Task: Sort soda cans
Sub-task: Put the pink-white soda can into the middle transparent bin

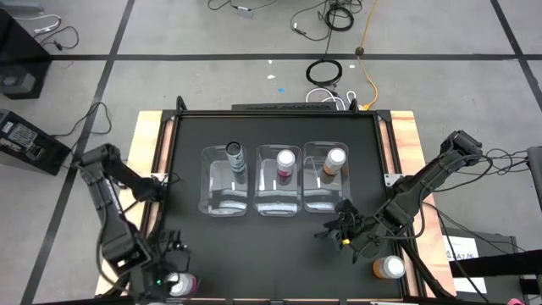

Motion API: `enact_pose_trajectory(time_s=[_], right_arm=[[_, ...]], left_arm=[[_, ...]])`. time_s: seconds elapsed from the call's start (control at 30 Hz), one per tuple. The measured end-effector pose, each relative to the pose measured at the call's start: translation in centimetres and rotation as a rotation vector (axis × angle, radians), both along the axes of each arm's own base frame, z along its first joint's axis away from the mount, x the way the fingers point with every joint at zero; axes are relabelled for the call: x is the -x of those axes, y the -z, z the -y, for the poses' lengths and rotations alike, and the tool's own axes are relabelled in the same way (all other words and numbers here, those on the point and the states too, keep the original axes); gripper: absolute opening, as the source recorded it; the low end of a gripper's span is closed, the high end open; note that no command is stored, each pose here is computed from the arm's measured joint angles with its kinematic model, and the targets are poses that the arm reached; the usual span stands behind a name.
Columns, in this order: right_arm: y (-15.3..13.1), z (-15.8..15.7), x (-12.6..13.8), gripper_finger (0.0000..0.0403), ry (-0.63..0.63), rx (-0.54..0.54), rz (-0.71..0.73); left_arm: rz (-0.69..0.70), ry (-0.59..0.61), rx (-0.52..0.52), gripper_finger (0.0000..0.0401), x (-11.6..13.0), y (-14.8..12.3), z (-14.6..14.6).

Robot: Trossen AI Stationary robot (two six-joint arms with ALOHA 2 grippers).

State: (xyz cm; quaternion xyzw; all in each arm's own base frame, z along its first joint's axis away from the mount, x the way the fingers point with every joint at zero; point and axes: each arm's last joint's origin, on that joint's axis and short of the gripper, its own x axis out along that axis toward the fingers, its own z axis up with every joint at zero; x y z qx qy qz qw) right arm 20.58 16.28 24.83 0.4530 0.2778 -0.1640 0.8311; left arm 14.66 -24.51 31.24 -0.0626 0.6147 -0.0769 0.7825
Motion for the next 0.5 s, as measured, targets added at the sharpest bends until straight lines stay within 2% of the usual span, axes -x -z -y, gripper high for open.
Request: enact_pose_trajectory(time_s=[0.3, 0.5], right_arm=[[-0.2, -0.1, -0.1, 0.0313, -0.001, -0.015, 0.019], [-0.1, -0.1, -0.1, 0.0313, -0.021, 0.022, 0.018]], left_arm=[[-0.015, 0.043, 0.003, 0.0329, 0.9, 0.4, 1.1], [0.054, 0.030, 0.112, 0.0329, 0.2, 0.0, 2.0]])
